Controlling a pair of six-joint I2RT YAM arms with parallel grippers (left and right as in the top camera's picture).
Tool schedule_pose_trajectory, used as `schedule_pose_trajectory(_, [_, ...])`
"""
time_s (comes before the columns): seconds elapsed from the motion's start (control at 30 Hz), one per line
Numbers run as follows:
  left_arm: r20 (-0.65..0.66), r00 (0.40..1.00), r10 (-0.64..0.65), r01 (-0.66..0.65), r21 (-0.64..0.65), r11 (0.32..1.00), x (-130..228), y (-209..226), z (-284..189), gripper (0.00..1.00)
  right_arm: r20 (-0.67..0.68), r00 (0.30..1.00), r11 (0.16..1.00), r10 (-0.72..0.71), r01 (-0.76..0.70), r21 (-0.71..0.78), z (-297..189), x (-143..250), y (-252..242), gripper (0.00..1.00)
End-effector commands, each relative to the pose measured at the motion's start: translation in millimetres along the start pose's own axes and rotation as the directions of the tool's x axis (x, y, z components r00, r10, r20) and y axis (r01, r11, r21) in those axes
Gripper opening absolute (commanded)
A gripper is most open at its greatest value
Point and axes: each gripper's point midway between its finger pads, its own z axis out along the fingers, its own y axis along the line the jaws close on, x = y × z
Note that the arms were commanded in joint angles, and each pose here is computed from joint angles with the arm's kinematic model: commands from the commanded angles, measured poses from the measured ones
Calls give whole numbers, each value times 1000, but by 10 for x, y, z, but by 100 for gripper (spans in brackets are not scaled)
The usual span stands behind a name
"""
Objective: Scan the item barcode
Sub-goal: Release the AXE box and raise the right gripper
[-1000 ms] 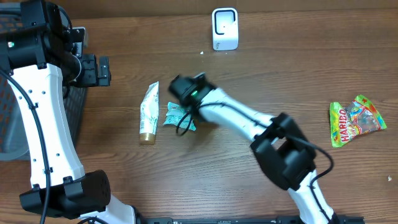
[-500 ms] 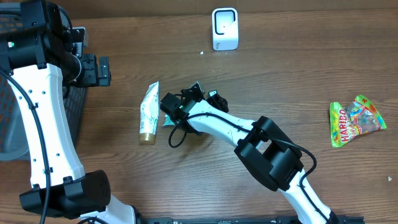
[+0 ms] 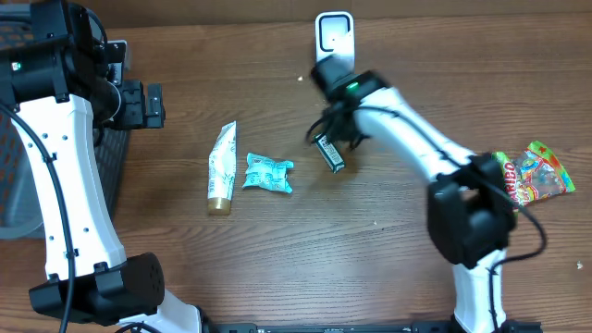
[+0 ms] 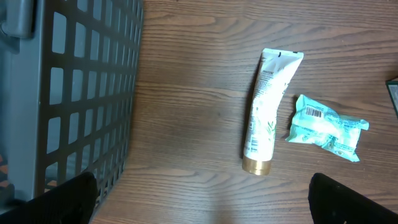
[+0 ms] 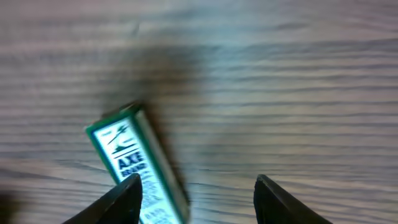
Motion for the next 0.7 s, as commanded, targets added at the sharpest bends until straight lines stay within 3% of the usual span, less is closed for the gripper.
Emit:
schedule_pose_trajectory(0.0, [22,1000,10,-10,-5,1000,-5,10,-74,100,35,999,984,28,-21,-176,-411,-186,-30,58])
schedule_pose_trajectory(0.33, [22,1000,10,-10,-5,1000,-5,10,-74,99,-11,999,974,44,-45,-223,-450,-171,-277,57])
schedule_pose_trajectory(0.43, [22,1000,10,-10,-5,1000,-5,10,-74,100,-11,1000,974,20,-22,-224,-448,-159,-277,64])
schedule_pose_trajectory(0.67, [22,1000,10,-10,-5,1000,-5,10,-74,100,-7,1000,965,-9,7,-261,-446,-168,-233,67])
